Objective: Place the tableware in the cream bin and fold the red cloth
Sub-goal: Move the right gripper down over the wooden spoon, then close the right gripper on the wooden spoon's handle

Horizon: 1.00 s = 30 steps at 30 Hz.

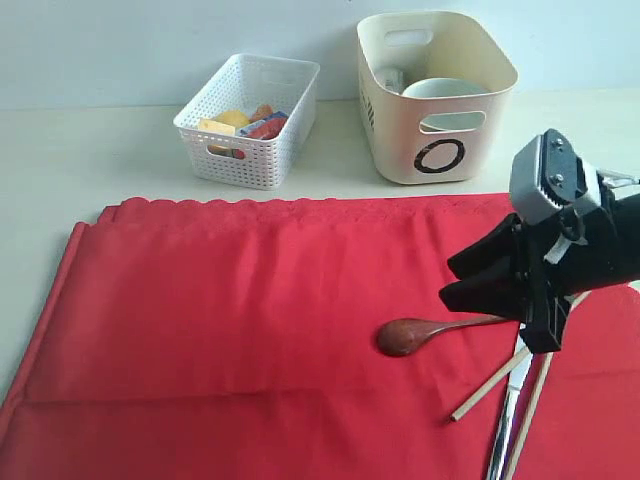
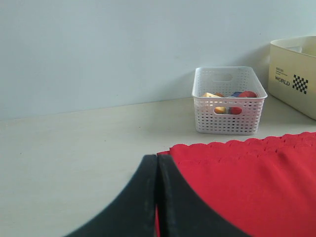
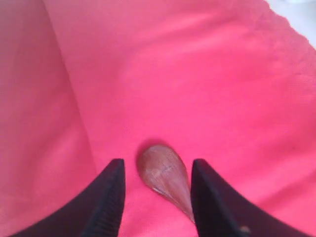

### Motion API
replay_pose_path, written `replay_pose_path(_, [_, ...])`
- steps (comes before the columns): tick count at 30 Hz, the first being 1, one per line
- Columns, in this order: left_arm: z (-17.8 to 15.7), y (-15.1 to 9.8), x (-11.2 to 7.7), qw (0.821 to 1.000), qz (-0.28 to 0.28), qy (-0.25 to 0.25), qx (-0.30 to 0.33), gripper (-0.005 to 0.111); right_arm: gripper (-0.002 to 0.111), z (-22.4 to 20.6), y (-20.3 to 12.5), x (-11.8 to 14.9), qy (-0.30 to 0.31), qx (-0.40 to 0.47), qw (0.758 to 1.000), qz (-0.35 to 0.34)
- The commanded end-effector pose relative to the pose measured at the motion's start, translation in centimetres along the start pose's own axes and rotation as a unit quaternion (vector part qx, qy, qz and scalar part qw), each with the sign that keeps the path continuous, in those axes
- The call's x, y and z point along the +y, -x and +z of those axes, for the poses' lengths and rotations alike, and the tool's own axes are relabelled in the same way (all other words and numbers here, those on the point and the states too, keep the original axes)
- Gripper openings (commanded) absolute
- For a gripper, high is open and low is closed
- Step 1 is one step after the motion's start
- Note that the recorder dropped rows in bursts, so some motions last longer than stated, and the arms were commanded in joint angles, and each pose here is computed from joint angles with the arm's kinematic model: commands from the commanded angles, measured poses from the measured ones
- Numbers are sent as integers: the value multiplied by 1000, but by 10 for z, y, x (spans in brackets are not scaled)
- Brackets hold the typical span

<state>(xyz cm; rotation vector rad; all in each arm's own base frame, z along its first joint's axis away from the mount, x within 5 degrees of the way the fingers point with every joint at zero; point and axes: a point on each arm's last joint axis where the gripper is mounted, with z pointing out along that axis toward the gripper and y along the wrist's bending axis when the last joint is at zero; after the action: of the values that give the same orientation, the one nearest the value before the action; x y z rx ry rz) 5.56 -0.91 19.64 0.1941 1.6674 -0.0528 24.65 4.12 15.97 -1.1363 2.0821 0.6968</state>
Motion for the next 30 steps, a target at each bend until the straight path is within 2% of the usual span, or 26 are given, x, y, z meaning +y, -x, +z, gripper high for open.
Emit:
replay_pose_path(1, [0,-1,0,1000,-2,2,-2,1,42,12,-10,-19,4,37,999,-13])
replay_pose_path(11, [0,-1,0,1000,-2,2,-2,1,42,41,-36,-44,49,91,995,-9])
replay_pose_path(15, [0,-1,0,1000,-2,2,-2,1,42,54,-34,-42,70,112,990,-40])
replay_pose_path(21, [0,-1,0,1000,-2,2,-2,1,42,73,-33,-37,54,163,981,-93])
replay_pose_path(30, [0,-1,0,1000,-2,2,-2,1,42,81,-37,-37,55,155,985,-61])
